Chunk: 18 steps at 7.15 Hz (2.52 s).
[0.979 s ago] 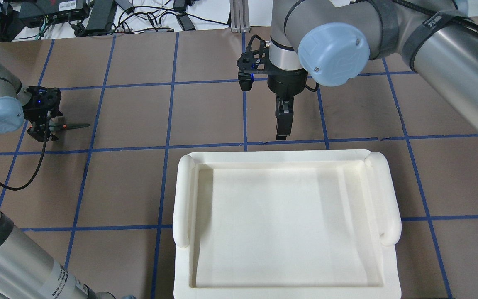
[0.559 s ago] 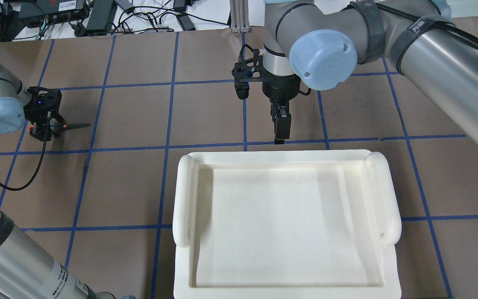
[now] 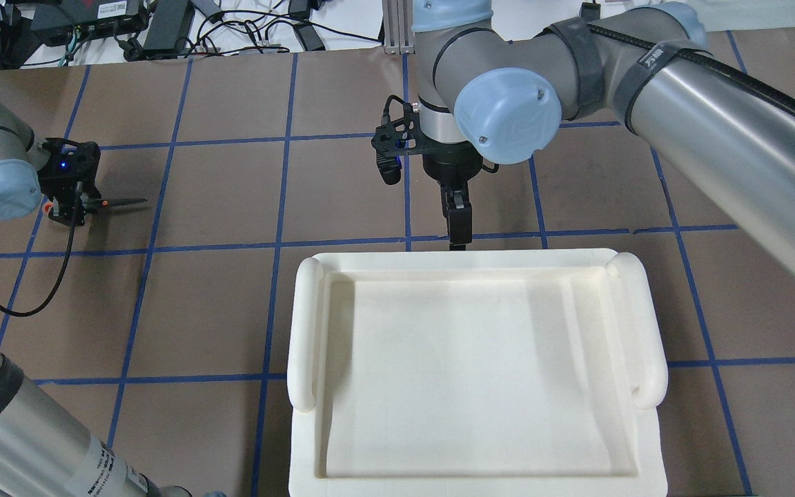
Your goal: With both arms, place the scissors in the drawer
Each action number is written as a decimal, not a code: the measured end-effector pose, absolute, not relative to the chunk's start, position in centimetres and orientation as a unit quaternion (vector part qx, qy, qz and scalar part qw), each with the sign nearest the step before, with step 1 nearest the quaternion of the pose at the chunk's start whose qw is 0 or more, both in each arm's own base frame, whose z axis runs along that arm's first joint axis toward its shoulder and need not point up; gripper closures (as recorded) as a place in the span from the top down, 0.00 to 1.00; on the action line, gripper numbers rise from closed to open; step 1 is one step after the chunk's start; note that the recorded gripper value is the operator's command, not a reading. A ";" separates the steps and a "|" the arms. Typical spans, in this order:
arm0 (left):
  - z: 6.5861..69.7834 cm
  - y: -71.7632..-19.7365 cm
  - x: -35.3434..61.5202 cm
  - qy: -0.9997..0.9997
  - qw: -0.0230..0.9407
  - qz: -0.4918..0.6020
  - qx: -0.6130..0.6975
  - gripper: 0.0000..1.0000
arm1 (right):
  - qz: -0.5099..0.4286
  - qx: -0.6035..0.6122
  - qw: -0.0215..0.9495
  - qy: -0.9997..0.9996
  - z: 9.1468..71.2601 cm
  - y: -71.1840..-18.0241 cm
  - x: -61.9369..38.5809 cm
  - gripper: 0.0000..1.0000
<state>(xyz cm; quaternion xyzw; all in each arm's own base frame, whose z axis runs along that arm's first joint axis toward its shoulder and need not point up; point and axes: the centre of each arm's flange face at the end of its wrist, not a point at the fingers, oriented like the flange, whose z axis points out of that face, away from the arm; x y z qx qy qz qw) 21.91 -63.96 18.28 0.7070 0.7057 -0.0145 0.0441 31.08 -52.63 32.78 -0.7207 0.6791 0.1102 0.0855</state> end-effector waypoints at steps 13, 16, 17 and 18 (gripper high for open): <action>33.2 -64.3 10.2 0.702 0.050 -0.028 0.710 0.00 | 0.142 -0.727 0.113 0.663 29.1 -50.9 32.7 1.00; 33.2 -64.3 10.2 0.702 0.051 -0.027 0.709 0.00 | 0.149 -0.727 0.112 0.661 28.4 -50.6 32.5 1.00; 33.2 -64.3 10.2 0.702 0.051 -0.027 0.709 0.00 | 0.149 -0.728 0.111 0.660 28.2 -50.6 32.5 1.00; 33.1 -64.3 10.2 0.702 0.050 -0.026 0.709 0.00 | 0.147 -0.728 0.109 0.660 28.2 -50.7 32.5 1.00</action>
